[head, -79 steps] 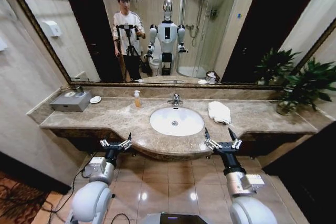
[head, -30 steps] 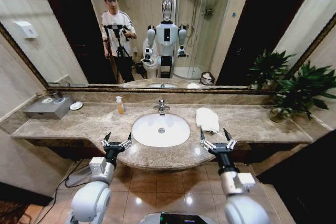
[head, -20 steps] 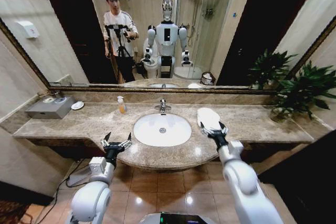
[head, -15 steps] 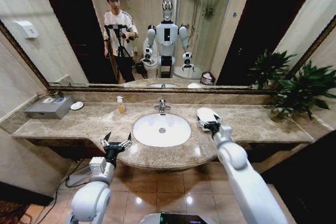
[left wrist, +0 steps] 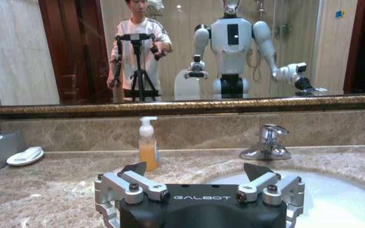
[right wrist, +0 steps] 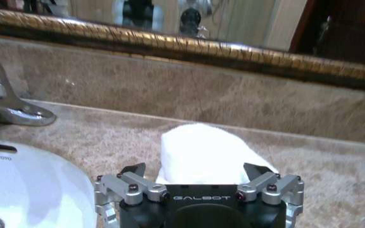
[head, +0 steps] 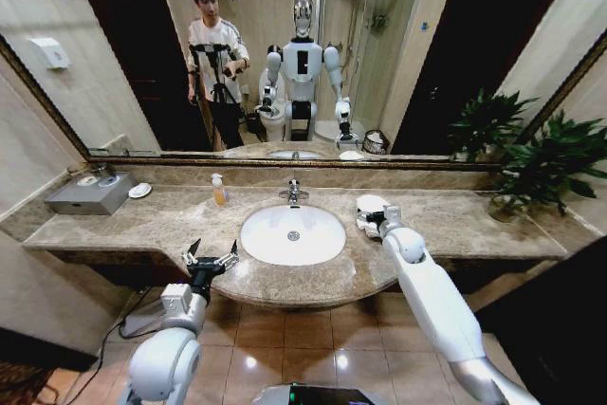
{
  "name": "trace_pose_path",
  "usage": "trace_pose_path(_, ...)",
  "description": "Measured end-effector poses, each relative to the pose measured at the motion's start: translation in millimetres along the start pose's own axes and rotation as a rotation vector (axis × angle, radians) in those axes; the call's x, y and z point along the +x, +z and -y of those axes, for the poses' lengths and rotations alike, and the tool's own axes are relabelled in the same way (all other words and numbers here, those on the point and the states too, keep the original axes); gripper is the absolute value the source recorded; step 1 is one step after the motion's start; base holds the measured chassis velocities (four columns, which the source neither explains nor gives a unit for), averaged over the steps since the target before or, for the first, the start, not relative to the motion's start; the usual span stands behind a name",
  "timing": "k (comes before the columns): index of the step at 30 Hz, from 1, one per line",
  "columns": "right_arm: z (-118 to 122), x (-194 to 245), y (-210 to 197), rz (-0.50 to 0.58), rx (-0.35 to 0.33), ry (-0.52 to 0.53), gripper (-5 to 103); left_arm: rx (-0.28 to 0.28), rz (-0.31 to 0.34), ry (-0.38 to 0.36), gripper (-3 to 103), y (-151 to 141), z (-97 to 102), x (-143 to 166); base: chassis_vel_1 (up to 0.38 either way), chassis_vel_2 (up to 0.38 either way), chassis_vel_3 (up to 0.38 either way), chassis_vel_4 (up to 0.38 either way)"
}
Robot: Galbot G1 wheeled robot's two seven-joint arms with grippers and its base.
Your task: Pick up the towel from the sink counter and wipe the mirror surface.
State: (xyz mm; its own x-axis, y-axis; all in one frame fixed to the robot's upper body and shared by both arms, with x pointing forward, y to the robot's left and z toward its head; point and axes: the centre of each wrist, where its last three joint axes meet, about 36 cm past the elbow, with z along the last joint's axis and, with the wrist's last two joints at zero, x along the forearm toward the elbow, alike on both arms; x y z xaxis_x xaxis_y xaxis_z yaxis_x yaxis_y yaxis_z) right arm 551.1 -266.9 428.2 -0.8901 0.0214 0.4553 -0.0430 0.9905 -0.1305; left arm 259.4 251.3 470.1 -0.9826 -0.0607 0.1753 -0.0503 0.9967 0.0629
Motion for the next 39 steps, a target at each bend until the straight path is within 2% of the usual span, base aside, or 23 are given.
trace_pose_path(1, 0.0, 0.0, 0.0, 0.0, 0.0, 0.0, 100, 0.0, 0.0, 0.0, 100, 0.0, 0.0, 0.0, 0.0, 0.0, 0.0, 0.0)
trace_pose_path(4, 6.6, -15.0, -5.5, -0.059, -0.064, -0.012, 100, 0.0, 0.0, 0.0, 100, 0.0, 0.0, 0.0, 0.0, 0.0, 0.0, 0.0)
trace_pose_path(9, 18.3, -23.2, -3.4, -0.088, -0.078, 0.006, 100, 0.0, 0.0, 0.0, 100, 0.0, 0.0, 0.0, 0.0, 0.0, 0.0, 0.0)
trace_pose_path(14, 24.5, -24.9, 3.1, -0.094, -0.079, 0.013, 100, 0.0, 0.0, 0.0, 100, 0.0, 0.0, 0.0, 0.0, 0.0, 0.0, 0.0)
trace_pose_path(23, 14.2, -33.2, 20.2, -0.097, -0.038, 0.013, 101, 0.0, 0.0, 0.0, 100, 0.0, 0.0, 0.0, 0.0, 0.0, 0.0, 0.0)
trace_pose_path(24, 15.4, -36.7, 20.6, -0.094, -0.036, 0.024, 96, 0.0, 0.0, 0.0, 100, 0.0, 0.0, 0.0, 0.0, 0.0, 0.0, 0.0)
trace_pose_path(25, 15.4, -36.7, 20.6, -0.094, -0.036, 0.024, 96, 0.0, 0.0, 0.0, 100, 0.0, 0.0, 0.0, 0.0, 0.0, 0.0, 0.0)
trace_pose_path(29, 16.1, -37.5, 24.5, -0.089, -0.051, 0.031, 75, 0.0, 0.0, 0.0, 100, 0.0, 0.0, 0.0, 0.0, 0.0, 0.0, 0.0)
trace_pose_path(30, 16.1, -37.5, 24.5, -0.089, -0.051, 0.031, 75, 0.0, 0.0, 0.0, 100, 0.0, 0.0, 0.0, 0.0, 0.0, 0.0, 0.0)
trace_pose_path(32, 15.4, -37.5, 29.0, -0.085, -0.054, 0.034, 64, 0.0, 0.0, 0.0, 100, 0.0, 0.0, 0.0, 0.0, 0.0, 0.0, 0.0)
trace_pose_path(34, 15.1, -37.4, 30.0, -0.083, -0.054, 0.034, 64, 0.0, 0.0, 0.0, 100, 0.0, 0.0, 0.0, 0.0, 0.0, 0.0, 0.0)
trace_pose_path(37, 13.1, -36.9, 34.1, -0.073, -0.057, 0.034, 47, 0.0, 0.0, 0.0, 100, 0.0, 0.0, 0.0, 0.0, 0.0, 0.0, 0.0)
trace_pose_path(39, 12.7, -36.7, 34.6, -0.07, -0.058, 0.033, 47, 0.0, 0.0, 0.0, 100, 0.0, 0.0, 0.0, 0.0, 0.0, 0.0, 0.0)
